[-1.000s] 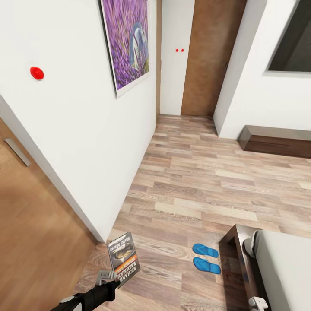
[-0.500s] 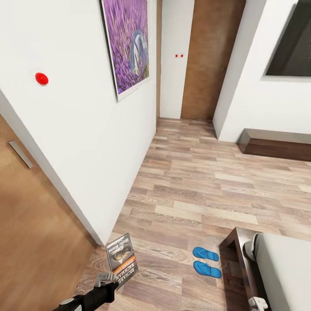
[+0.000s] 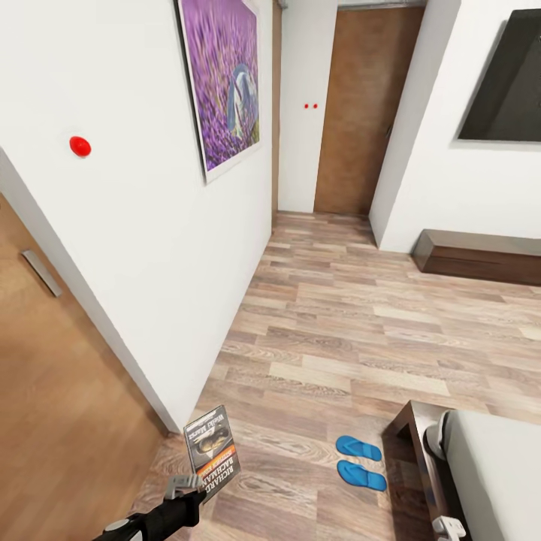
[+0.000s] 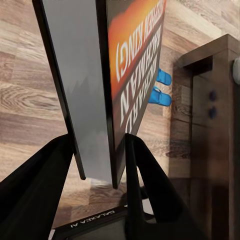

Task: In the bedroom, move the book from the bed onto either nightstand, and place the two sandals side by side next to the bed.

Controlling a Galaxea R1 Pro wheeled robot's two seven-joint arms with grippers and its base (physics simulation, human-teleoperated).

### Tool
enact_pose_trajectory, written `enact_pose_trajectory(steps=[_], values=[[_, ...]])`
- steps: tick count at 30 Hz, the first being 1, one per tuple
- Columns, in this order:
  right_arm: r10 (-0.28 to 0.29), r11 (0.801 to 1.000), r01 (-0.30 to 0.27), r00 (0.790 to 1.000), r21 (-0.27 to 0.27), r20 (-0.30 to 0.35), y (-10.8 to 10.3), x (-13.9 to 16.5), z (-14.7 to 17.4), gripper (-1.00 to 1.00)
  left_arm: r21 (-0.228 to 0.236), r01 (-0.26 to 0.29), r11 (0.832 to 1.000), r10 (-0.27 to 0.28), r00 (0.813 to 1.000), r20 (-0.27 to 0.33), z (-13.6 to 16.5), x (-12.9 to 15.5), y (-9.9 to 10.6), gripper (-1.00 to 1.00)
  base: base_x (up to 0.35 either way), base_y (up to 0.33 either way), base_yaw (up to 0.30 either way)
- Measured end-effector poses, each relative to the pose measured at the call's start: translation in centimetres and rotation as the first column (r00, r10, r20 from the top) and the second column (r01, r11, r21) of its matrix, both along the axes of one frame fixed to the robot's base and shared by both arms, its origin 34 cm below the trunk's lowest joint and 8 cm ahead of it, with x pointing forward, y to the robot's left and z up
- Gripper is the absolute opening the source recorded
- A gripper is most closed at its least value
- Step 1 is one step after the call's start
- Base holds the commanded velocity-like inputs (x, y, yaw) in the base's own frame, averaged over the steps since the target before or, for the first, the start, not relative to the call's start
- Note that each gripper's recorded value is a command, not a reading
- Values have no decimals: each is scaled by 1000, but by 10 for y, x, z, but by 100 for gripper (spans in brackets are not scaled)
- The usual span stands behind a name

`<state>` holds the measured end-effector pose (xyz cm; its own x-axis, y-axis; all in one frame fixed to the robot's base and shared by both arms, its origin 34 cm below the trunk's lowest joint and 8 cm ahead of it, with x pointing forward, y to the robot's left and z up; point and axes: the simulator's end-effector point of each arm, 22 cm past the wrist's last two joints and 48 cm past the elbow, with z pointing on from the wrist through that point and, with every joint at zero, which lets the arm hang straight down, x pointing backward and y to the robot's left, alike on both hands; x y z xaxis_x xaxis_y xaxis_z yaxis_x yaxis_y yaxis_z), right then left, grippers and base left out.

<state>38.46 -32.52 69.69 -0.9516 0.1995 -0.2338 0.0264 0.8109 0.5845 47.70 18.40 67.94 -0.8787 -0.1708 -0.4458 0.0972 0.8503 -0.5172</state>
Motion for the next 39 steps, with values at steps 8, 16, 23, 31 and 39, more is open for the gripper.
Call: enact_pose_trajectory(steps=[8, 16, 23, 31, 39], values=[[12, 1000, -12, 998, -14, 56, -1, 9, 5, 100, -1, 1, 1000, -1, 1000, 13, 5, 4, 0, -100, 0, 0, 0], [19, 1000, -17, 996, -21, 91, -2, 16, 9, 100, -1, 1, 1000, -1, 1000, 26, 10, 8, 0, -100, 0, 0, 0], [19, 1000, -17, 994, -21, 103, -2, 20, 13, 100, -1, 2, 1000, -2, 999, 37, 14, 11, 0, -100, 0, 0, 0], [19, 1000, -17, 993, -22, 116, -2, 23, 17, 100, -2, 2, 1000, -2, 999, 49, 19, 15, -1, -100, 0, 0, 0], [20, 1000, -17, 991, -22, 129, -2, 27, 20, 100, -2, 2, 1000, -2, 998, 61, 23, 19, -1, -100, 0, 0, 0]])
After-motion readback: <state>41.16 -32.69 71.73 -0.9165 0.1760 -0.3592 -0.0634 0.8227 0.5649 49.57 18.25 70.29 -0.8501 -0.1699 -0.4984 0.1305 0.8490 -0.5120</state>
